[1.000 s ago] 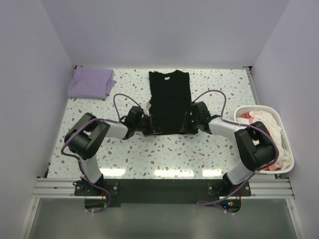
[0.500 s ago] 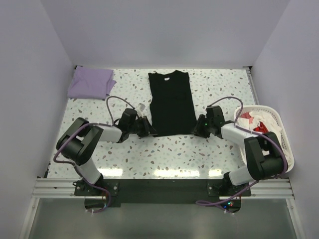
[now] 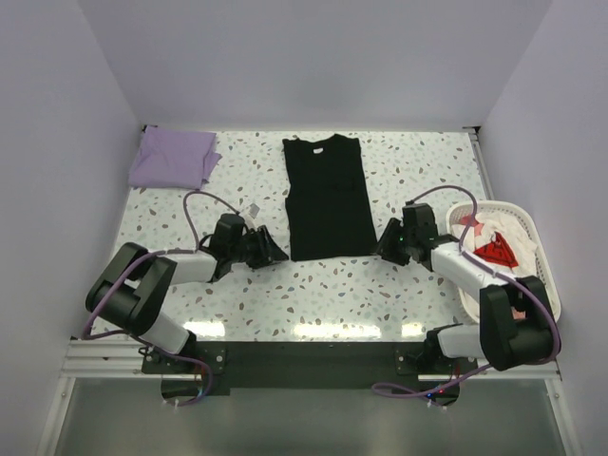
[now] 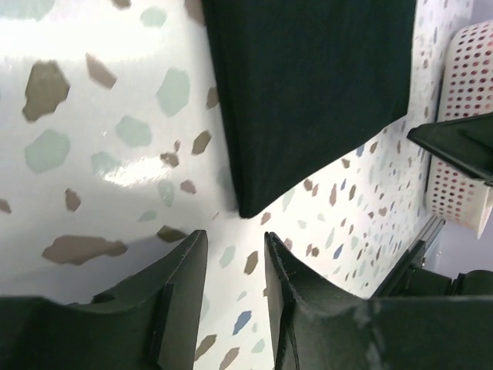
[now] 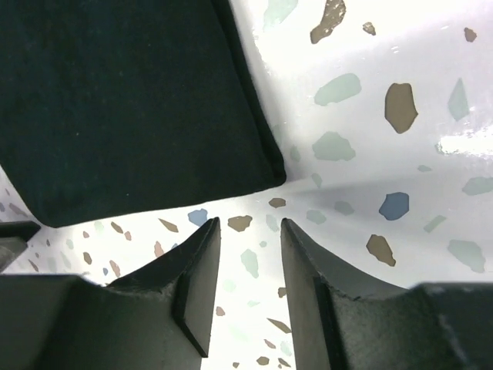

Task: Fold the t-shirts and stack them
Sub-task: Fold the tshirt

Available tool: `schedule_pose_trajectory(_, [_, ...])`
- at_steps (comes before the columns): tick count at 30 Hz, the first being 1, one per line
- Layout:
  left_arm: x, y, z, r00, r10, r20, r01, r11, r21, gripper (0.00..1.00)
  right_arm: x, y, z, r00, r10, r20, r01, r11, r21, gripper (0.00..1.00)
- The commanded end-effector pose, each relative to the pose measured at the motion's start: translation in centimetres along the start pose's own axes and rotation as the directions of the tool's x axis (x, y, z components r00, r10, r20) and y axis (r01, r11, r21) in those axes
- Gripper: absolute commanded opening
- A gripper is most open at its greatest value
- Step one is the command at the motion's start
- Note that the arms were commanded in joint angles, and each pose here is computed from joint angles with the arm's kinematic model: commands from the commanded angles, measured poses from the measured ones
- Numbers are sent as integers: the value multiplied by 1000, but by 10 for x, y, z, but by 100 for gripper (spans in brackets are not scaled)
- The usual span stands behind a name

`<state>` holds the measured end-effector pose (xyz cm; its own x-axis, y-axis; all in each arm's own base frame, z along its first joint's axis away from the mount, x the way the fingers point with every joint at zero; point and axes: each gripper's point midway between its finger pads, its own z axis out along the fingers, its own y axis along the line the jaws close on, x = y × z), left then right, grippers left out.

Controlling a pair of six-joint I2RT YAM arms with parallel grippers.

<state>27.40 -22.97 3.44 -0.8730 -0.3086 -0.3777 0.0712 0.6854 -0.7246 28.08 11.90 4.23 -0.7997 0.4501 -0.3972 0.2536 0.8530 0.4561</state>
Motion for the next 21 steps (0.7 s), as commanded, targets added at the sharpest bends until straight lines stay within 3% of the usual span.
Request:
schedule_pose_trajectory(1, [5,0,-1,1000,11,7,-11,1000,14,42,-10,-8,2,999,-24,41,22,999,43,43])
schedule_pose_trajectory(10, [22,-4,11,1000,-5,-26,6,999,49,48,-15,-3,19,999,-13,50,12,1000,21,46])
schedule_pose_trajectory(21, [31,17,20,999,-45,-19,45,999,-21,41,-14,-8,30,997,20,77,-22,1000,18,44])
